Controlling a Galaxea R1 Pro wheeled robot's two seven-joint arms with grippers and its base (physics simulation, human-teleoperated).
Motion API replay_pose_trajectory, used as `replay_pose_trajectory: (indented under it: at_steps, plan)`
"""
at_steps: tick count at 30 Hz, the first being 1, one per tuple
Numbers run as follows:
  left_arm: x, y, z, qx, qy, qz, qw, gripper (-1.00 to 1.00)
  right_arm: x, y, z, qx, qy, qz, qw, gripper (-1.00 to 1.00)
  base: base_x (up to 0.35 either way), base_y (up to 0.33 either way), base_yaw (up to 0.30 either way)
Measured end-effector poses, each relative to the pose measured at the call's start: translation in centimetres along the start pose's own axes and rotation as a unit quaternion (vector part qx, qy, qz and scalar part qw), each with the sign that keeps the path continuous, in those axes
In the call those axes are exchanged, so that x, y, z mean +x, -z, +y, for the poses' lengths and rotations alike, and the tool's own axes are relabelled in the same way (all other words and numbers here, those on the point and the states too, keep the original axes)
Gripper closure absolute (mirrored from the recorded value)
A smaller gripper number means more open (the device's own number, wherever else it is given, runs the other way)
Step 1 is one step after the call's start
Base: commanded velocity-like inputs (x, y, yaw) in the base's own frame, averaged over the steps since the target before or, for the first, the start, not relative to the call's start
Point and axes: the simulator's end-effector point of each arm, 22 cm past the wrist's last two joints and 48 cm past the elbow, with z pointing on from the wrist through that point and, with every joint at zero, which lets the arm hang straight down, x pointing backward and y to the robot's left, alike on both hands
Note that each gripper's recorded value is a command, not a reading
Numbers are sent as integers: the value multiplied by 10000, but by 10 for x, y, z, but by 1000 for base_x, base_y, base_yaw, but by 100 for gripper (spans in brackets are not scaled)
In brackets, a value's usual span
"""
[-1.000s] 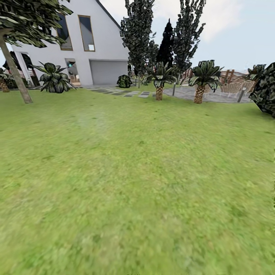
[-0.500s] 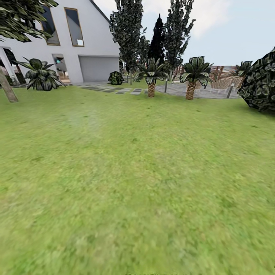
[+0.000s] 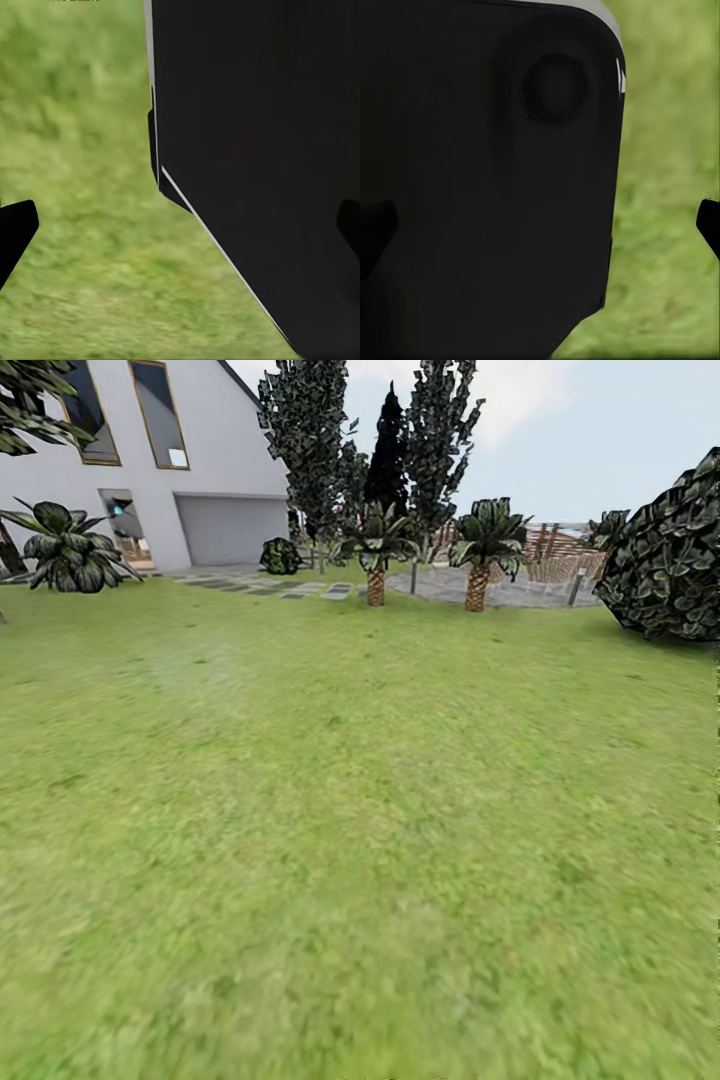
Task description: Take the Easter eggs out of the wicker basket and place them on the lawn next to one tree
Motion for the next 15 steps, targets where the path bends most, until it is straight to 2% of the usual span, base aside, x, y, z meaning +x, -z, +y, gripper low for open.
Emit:
replay_pose_trajectory:
  at_steps: [4,15]
  plan:
    - [2,0,0,-1,-1,24,10000,-100,2,0,0,2,1,22,10000,-100,0,0,-88]
    - [2,0,0,0,-1,31,10000,-100,2,0,0,1,6,29,10000,-100,0,0,-8]
